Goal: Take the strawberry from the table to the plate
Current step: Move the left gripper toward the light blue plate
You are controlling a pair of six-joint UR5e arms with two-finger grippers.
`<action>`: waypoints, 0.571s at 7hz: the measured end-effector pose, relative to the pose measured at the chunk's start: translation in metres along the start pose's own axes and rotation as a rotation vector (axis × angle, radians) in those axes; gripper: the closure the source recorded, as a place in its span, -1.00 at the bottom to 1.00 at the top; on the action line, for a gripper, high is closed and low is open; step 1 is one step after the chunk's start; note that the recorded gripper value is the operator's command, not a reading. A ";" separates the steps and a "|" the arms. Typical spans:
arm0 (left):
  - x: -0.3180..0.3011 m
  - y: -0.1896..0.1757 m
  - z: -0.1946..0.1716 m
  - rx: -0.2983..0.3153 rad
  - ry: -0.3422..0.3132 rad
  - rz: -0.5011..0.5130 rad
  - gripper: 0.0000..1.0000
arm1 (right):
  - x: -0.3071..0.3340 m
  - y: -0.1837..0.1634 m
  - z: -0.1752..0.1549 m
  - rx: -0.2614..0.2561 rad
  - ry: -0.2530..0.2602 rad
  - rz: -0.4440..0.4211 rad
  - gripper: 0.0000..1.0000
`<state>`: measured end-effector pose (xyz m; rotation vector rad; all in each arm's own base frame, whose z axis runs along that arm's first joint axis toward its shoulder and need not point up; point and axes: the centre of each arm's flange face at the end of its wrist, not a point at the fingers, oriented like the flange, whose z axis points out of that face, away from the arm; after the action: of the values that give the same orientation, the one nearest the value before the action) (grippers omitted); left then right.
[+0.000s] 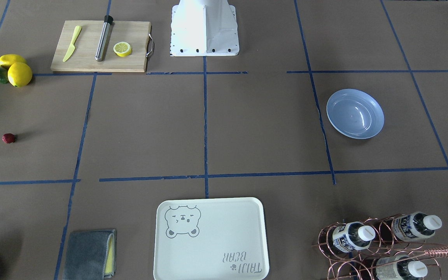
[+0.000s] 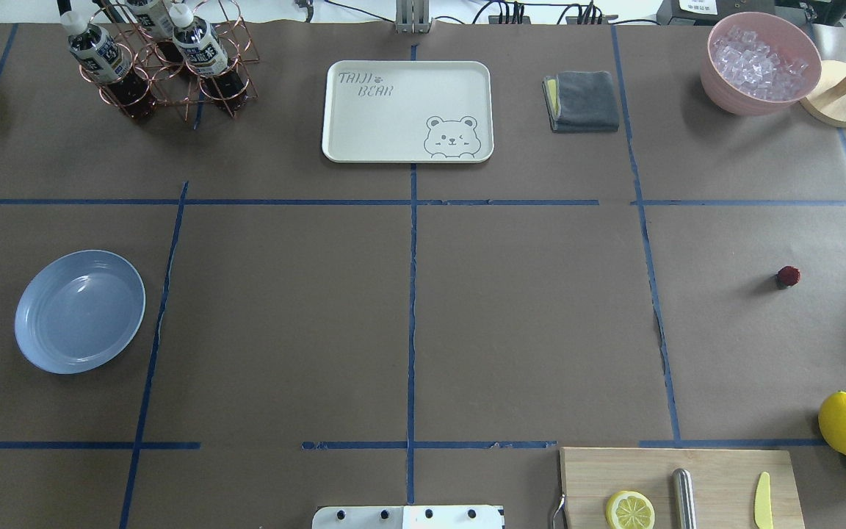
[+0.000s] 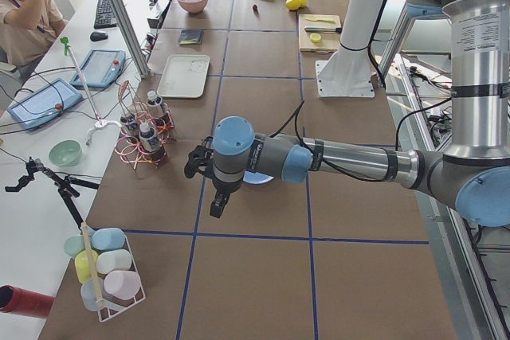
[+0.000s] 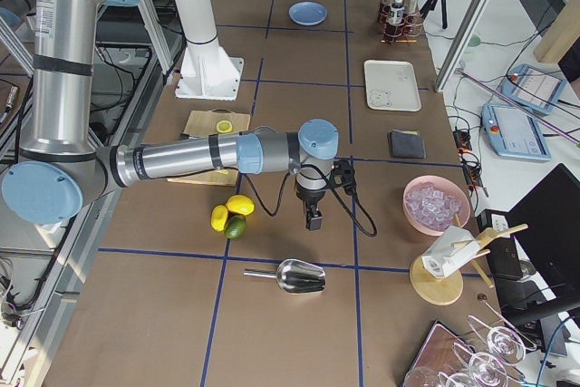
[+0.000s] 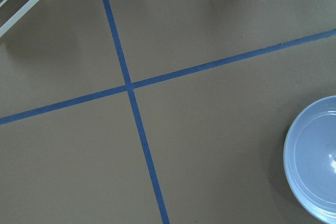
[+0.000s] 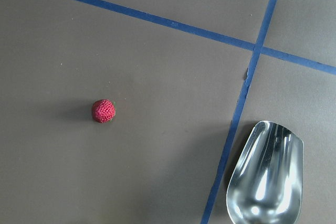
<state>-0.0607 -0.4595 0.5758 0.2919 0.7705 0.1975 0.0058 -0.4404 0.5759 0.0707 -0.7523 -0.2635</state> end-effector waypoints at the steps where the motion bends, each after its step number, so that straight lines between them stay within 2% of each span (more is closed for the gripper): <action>1: -0.002 0.001 -0.003 0.007 -0.014 -0.004 -1.00 | 0.002 0.002 0.002 -0.004 -0.001 0.004 -1.00; 4: 0.004 -0.001 -0.013 -0.002 -0.047 -0.033 -1.00 | 0.006 0.009 0.007 -0.017 -0.007 0.016 -1.00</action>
<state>-0.0671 -0.4565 0.5636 0.2803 0.7285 0.1595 0.0065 -0.4333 0.5862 0.0478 -0.7573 -0.2549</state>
